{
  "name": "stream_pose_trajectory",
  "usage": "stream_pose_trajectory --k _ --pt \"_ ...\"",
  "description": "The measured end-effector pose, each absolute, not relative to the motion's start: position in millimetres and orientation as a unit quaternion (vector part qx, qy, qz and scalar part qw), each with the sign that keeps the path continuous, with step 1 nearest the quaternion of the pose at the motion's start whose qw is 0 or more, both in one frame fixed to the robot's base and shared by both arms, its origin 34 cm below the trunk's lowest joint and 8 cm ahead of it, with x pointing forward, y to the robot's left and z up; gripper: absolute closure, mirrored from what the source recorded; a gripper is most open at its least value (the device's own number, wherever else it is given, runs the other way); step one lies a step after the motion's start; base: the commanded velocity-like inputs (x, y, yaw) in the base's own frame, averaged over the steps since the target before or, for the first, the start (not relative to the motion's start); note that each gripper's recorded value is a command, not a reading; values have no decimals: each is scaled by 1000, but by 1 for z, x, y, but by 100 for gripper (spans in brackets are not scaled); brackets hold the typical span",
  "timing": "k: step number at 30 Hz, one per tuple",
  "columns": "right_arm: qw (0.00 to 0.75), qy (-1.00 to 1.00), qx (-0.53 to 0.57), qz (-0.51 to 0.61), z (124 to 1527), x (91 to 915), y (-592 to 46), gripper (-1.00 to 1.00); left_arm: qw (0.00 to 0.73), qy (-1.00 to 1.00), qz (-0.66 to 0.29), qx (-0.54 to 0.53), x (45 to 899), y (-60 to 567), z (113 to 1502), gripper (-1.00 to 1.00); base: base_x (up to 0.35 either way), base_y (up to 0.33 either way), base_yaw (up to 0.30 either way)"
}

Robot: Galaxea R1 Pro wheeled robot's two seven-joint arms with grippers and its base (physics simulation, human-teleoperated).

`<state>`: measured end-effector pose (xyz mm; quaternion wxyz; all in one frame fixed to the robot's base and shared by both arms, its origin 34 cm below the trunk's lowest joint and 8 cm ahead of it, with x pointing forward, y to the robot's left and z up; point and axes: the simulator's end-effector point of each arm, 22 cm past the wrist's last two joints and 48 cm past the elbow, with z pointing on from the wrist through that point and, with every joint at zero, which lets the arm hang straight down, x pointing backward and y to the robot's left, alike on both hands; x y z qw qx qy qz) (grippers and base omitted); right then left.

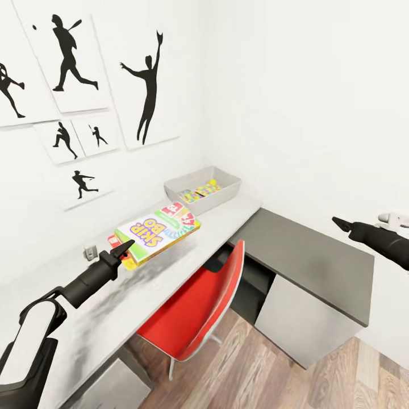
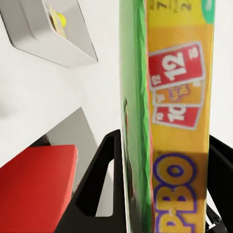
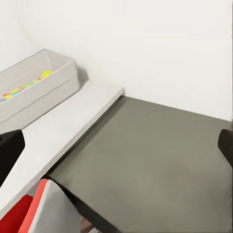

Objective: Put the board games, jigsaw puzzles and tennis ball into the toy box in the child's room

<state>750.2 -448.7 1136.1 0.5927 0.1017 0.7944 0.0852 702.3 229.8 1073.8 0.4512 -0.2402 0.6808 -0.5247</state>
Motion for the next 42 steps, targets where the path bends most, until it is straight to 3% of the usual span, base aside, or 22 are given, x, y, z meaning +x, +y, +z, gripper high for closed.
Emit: stream_pose_trajectory --k 32,42 --pt "608 782 112 76 1157 746 -456 -100 463 667 -536 -230 698 230 1093 100 139 -312 0" --pt "613 778 113 75 1166 743 -457 -100 462 668 -544 -213 688 251 1110 100 31 -65 0"
